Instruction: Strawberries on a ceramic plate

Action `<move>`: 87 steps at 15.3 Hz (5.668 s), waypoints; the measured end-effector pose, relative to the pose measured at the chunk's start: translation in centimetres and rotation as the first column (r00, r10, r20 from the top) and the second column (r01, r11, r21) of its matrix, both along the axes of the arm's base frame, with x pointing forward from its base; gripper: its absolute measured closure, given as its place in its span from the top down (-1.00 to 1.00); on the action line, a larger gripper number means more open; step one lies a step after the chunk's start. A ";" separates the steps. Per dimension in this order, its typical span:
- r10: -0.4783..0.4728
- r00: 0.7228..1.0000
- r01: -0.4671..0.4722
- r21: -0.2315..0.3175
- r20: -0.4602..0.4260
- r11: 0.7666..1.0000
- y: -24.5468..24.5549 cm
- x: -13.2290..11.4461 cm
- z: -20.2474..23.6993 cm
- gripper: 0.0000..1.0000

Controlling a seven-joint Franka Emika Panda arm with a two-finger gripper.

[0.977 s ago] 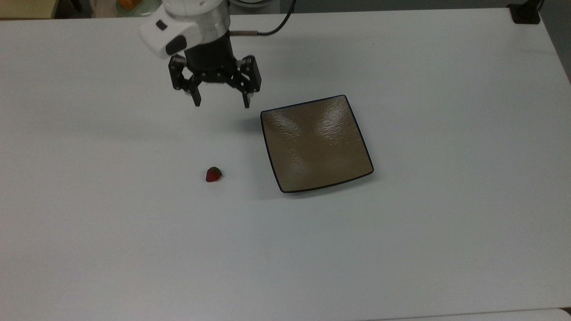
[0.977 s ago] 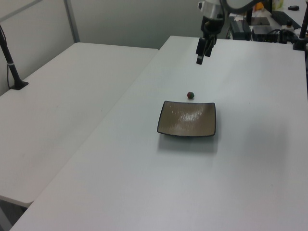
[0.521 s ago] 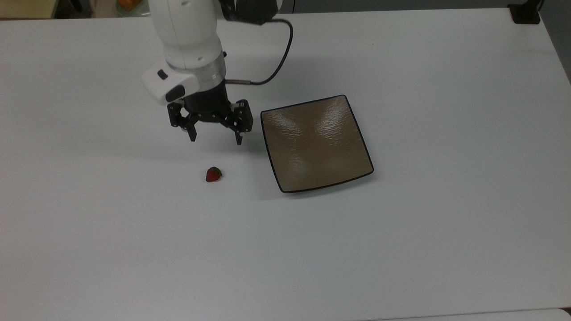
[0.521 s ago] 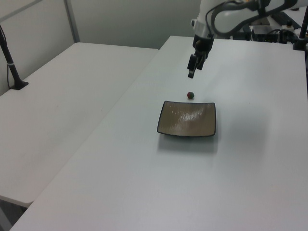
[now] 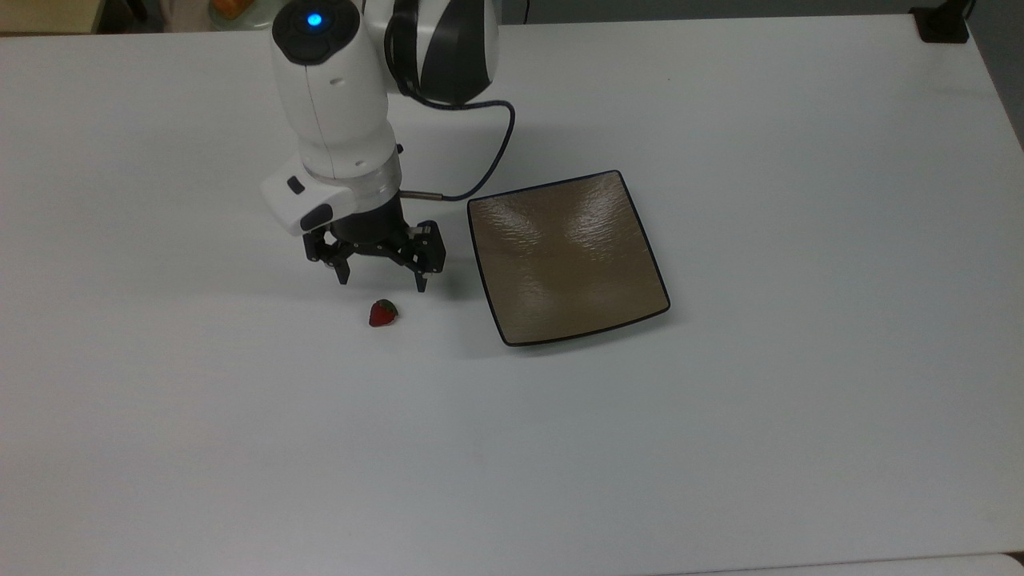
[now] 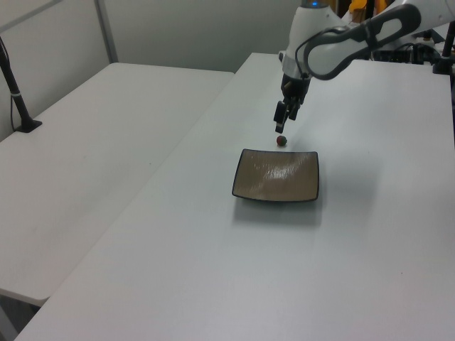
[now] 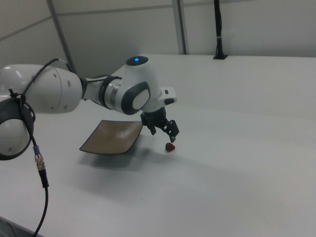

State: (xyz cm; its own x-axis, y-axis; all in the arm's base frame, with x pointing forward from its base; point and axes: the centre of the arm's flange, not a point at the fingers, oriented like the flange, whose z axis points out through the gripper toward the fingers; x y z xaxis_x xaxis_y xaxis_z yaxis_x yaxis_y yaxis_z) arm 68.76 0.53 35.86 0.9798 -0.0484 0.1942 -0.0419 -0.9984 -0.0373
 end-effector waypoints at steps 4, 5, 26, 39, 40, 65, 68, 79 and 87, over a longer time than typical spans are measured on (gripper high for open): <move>0.010 1.000 -0.009 -0.027 0.019 1.000 -0.1 0.7 -3.0 1.00; 0.013 1.000 -0.012 -0.035 0.021 0.999 -0.2 0.8 -3.5 1.00; 0.061 0.998 -0.063 -0.075 -0.030 0.995 -0.6 0.7 -2.3 -0.34; 0.351 0.893 -0.363 0.012 -0.281 0.932 7.7 -5.9 9.5 -0.34; 0.367 0.886 -0.378 0.016 -0.284 0.926 8.9 -6.0 9.2 -0.34; 0.317 0.947 -0.315 0.047 -0.052 0.948 19.4 -5.1 -2.1 0.07; 0.317 0.947 -0.315 0.046 -0.041 0.948 19.4 -5.0 -1.5 0.66; 0.281 0.948 -0.279 0.032 -0.152 0.960 15.0 -9.2 14.6 1.00; 0.180 0.966 -0.178 0.028 -0.184 0.984 7.3 -15.1 29.0 1.00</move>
State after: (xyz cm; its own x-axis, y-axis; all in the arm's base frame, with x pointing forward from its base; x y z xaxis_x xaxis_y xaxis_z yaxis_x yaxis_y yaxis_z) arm 53.69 7.78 64.87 0.9915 0.1295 0.0093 0.1298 -0.9899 -0.0571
